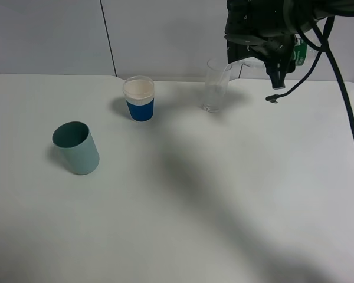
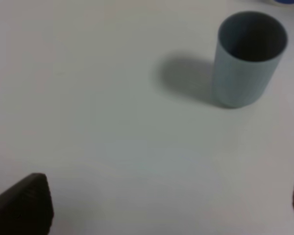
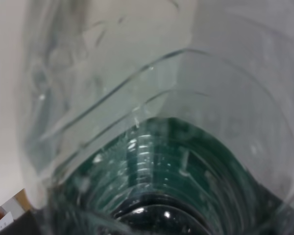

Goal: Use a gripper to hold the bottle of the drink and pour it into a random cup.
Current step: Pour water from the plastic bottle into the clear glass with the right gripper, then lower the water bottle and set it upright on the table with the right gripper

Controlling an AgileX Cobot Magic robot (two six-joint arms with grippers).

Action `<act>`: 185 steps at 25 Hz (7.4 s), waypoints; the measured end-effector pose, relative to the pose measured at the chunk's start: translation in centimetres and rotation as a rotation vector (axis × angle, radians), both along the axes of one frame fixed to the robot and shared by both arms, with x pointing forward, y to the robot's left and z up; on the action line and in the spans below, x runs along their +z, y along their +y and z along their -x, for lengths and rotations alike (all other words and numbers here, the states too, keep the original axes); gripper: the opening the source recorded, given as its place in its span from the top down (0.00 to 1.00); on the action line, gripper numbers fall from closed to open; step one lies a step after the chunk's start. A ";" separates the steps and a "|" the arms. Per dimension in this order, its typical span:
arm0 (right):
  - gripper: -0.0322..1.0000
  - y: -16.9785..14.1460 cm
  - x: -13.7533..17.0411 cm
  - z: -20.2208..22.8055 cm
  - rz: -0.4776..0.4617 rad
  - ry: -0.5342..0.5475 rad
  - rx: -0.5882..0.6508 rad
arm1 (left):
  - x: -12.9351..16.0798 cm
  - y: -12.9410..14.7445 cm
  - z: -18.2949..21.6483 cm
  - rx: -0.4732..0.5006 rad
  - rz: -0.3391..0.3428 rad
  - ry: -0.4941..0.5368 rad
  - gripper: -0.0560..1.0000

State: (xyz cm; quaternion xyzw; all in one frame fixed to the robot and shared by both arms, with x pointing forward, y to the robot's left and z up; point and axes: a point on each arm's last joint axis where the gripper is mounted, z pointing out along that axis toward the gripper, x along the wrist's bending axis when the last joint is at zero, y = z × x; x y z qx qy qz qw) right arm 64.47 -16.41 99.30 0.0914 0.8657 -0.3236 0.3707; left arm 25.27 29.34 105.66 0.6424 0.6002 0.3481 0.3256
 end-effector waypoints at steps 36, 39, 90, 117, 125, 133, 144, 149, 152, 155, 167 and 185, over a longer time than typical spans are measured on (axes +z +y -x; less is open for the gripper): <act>0.44 0.0 0.3 -0.3 0.054 -0.007 0.043 | 0.0 0.0 0.0 0.000 0.000 0.000 0.01; 0.44 0.0 0.3 -0.3 0.061 0.003 0.055 | 0.0 0.0 0.0 0.000 0.000 0.000 0.01; 0.44 0.0 0.8 -0.7 0.120 -0.025 0.100 | 0.0 0.0 0.0 0.000 0.000 0.000 0.01; 0.44 0.6 -0.2 -0.5 -0.225 -0.188 -0.079 | 0.0 0.0 0.0 0.000 0.000 0.000 0.01; 0.44 1.3 -0.6 -0.3 -0.493 -0.300 -0.232 | 0.0 0.0 0.0 0.000 0.000 0.001 0.01; 0.44 1.8 0.8 0.2 -0.665 -0.336 -0.274 | 0.0 0.0 0.0 0.000 0.000 0.001 0.01; 0.44 0.8 2.9 2.7 -0.856 -0.394 -0.259 | 0.0 0.0 0.0 0.000 0.000 0.001 0.01; 0.44 0.9 2.0 4.5 -1.004 -0.363 -0.235 | 0.0 0.0 0.0 0.000 0.000 0.001 0.01; 0.44 1.4 1.1 5.3 -1.089 -0.320 -0.205 | 0.0 0.0 0.0 0.000 0.000 0.001 0.01; 0.44 2.0 0.1 5.8 -1.159 -0.274 -0.162 | 0.0 0.0 0.0 0.000 0.000 0.001 0.01; 0.44 3.8 -4.4 9.5 -1.365 -0.069 0.174 | 0.0 0.0 0.0 0.000 0.000 0.001 0.01; 0.44 2.0 -7.8 14.3 -1.618 -0.055 0.333 | 0.0 0.0 0.0 0.000 0.000 0.001 0.01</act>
